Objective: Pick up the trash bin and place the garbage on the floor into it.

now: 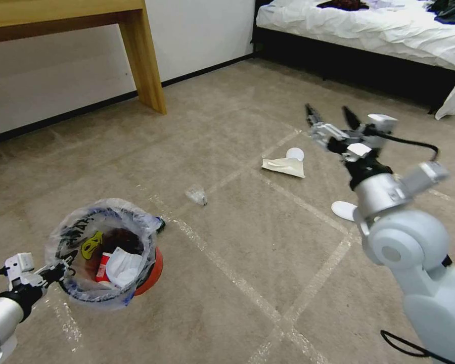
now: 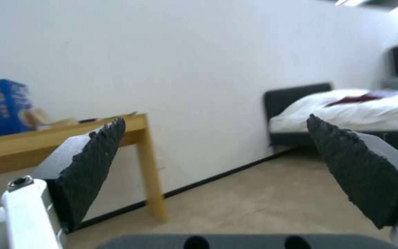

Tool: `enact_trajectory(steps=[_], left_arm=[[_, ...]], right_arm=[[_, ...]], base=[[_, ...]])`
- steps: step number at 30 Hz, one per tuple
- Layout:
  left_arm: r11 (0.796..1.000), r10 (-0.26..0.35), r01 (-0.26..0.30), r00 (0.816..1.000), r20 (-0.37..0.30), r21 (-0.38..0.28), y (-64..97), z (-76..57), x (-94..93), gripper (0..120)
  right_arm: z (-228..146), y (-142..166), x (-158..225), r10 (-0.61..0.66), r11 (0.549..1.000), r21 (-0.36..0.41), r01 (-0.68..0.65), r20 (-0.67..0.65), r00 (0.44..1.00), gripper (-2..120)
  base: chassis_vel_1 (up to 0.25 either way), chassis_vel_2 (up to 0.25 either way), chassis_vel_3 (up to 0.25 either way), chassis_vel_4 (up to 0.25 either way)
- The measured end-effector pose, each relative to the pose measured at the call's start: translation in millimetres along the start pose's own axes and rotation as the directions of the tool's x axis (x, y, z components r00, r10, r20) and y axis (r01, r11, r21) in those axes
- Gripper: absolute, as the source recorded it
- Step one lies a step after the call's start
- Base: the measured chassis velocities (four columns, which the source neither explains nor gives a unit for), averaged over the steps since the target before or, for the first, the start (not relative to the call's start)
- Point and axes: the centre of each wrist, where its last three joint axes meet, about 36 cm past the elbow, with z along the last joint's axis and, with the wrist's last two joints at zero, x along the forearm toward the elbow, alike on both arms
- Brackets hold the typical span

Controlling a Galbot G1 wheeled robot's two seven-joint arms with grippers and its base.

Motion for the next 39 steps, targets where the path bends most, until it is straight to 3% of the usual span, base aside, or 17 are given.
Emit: enact_trajectory(steps=[12,20,31,39], left_arm=[[1.0,-0.011,0.011,1.0,0.016,0.012,-7.7,6.4,3.1,1],[0.999,-0.013,0.012,1.0,0.021,0.03,-10.0,11.8,3.7,1],[0.999,-0.025,0.024,0.999,0.022,0.045,-8.0,16.2,8.1,1],[0.998,-0.032,0.031,0.999,0.022,0.048,-5.5,17.2,9.9,1]], right_arm=[[42.8,-1.4,51.3,0.1,0.994,0.045,-0.104,0.077,0.992,100],[73.1,5.3,76.6,0.136,0.988,0.071,-0.139,0.049,0.99,100],[92.8,8.4,86.6,0.081,0.986,0.147,-0.082,0.013,0.997,100],[97.2,8.8,89.1,0.077,0.985,0.154,-0.077,0.003,0.997,100]], base=[[0.0,0.0,0.0,0.0],[0.0,0.0,0.0,0.0],[0.0,0.0,0.0,0.0],[-0.066,0.089,0.081,-0.069]])
